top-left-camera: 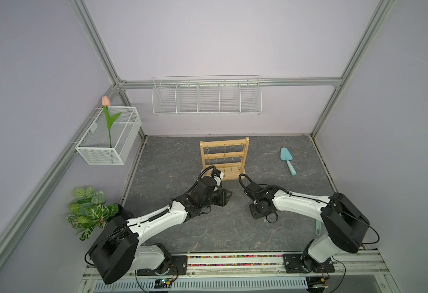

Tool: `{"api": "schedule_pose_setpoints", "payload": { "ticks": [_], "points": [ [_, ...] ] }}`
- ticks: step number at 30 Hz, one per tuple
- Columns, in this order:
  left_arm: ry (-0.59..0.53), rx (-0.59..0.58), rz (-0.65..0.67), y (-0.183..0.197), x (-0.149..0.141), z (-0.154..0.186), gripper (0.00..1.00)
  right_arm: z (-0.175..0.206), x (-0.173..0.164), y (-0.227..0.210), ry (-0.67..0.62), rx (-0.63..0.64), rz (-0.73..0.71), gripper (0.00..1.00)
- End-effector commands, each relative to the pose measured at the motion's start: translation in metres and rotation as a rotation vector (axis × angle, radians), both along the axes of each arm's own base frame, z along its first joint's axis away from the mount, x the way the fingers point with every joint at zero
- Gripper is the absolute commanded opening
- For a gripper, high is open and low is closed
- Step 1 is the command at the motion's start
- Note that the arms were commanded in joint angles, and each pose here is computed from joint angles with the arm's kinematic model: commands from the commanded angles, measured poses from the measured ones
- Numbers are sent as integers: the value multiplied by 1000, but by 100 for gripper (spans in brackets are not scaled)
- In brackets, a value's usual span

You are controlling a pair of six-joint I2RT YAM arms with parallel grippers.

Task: Hang the necklace on the jewelry display stand
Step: Pick up the necklace from the center of the board.

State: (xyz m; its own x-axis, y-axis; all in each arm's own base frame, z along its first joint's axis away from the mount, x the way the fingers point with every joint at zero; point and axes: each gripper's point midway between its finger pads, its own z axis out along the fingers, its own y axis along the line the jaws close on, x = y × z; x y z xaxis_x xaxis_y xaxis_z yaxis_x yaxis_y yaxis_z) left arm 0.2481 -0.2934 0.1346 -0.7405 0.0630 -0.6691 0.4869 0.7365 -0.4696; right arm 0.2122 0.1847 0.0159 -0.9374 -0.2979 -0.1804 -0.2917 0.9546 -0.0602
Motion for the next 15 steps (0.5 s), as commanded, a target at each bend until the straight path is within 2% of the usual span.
{"api": "schedule_pose_setpoints", "payload": {
  "ticks": [1,15],
  "points": [
    [-25,1,4,3,2,8,47,-20,-26,-37,88,-140,-24,8],
    [-8,-12,-15,-4,3,4,46,23,-3,-27,-38,-58,-31,7]
  ]
}}
